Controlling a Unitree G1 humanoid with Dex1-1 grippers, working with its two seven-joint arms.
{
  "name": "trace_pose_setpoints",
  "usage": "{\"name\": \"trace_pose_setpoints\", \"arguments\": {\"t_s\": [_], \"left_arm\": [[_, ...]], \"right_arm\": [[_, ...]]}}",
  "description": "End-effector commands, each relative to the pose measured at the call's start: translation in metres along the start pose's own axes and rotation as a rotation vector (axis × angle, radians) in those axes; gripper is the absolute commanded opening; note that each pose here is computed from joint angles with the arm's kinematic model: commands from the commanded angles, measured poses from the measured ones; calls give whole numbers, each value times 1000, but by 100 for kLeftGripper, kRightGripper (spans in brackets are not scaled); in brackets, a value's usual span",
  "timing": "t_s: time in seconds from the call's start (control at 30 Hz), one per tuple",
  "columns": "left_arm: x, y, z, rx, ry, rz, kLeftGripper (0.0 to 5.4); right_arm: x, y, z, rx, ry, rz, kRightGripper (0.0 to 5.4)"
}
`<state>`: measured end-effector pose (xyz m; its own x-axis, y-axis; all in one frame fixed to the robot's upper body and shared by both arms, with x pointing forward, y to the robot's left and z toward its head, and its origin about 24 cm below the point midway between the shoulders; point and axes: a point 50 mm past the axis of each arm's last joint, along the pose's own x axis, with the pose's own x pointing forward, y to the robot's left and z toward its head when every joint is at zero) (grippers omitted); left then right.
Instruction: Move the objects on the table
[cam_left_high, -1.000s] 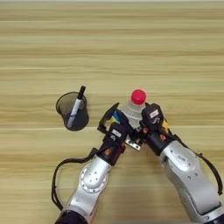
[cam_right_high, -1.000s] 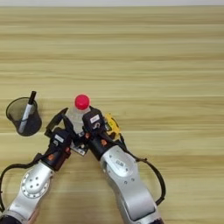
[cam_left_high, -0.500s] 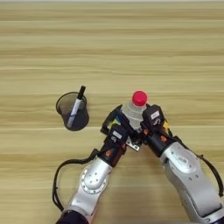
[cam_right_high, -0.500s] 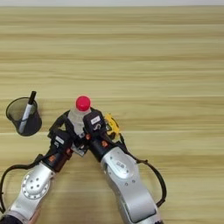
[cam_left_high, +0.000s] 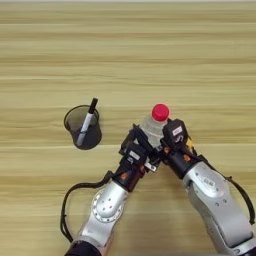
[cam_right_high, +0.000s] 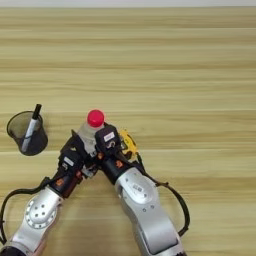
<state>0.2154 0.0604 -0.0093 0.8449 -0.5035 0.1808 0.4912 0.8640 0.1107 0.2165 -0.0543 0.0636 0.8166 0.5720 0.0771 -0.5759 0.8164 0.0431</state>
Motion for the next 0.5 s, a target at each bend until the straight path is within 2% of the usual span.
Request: {"name": "trace_pose_setpoints", "arguments": {"t_s": [0.03,0.37,0.5], "left_arm": [[3,3,-1,-7,17,16,339],[3,4,-1,-10,15,25,338],[3,5,-2,-11,18,31,337]], "right_arm": [[5,9,12,-5,-70,47,323],[5,7,11,-6,-65,40,323],[6,5,12,1,-75,24,375]]}}
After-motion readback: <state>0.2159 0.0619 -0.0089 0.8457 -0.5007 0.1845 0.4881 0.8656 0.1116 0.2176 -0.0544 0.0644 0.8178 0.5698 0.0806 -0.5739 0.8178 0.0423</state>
